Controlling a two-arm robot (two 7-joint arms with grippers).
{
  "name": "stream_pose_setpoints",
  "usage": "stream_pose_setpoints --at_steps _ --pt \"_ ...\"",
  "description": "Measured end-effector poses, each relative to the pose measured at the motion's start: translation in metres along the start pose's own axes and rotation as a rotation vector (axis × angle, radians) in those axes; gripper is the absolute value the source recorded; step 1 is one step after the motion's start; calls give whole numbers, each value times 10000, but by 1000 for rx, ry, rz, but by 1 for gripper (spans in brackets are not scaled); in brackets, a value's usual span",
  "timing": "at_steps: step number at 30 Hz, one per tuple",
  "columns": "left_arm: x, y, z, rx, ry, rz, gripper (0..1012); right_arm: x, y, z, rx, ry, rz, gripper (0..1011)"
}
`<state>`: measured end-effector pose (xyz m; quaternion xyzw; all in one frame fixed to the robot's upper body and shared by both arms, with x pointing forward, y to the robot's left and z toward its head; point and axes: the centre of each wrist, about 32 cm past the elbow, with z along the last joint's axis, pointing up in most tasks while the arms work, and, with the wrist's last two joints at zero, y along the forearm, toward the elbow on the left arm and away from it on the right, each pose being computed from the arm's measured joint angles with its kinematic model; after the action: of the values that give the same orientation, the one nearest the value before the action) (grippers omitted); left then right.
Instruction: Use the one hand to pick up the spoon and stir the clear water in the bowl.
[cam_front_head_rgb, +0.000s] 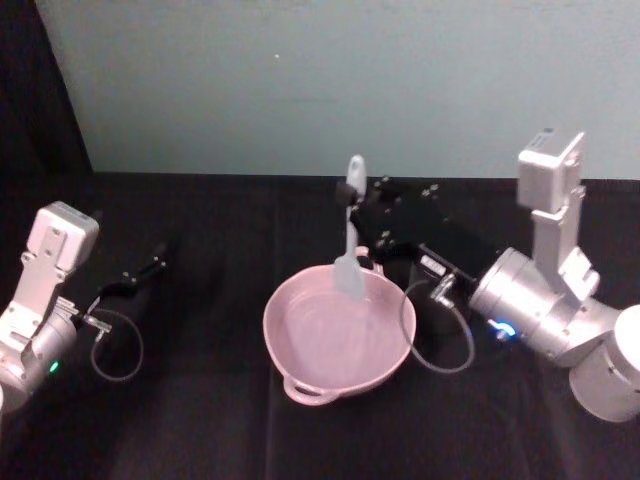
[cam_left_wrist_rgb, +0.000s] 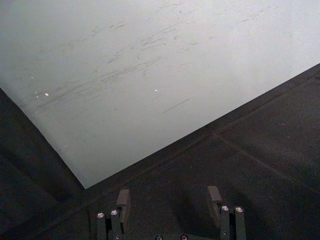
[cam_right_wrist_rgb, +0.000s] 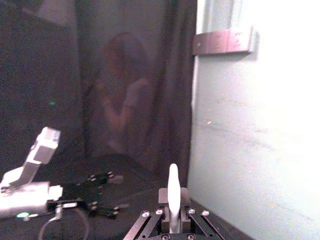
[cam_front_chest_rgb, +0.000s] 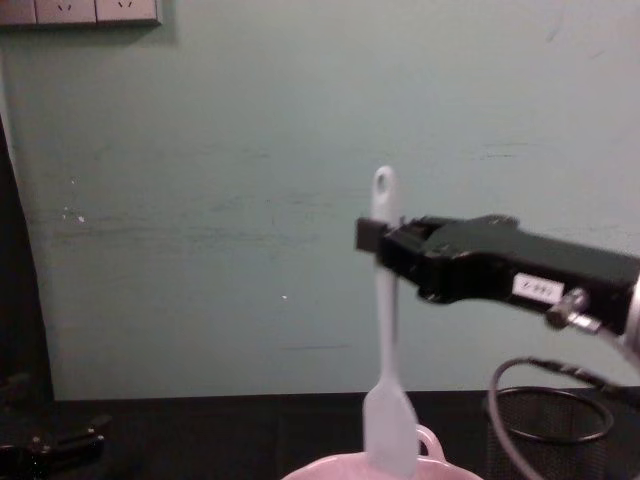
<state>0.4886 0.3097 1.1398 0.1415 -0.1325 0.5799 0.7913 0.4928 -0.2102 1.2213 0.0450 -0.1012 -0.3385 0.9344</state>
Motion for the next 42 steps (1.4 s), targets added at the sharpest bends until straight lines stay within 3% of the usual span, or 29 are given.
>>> stream_pose_setpoints --at_steps 9,21,28,42 --pt "0 0 0 0 0 0 1005 230 -255 182 27 -43 -111 114" --pt "0 0 0 0 0 0 1005 372 -493 257 41 -69 -213 114" --pt "0 0 0 0 0 0 1005 415 -548 178 28 -58 -247 114" --pt "0 0 0 0 0 0 1005 431 -577 -190 30 29 -287 114"
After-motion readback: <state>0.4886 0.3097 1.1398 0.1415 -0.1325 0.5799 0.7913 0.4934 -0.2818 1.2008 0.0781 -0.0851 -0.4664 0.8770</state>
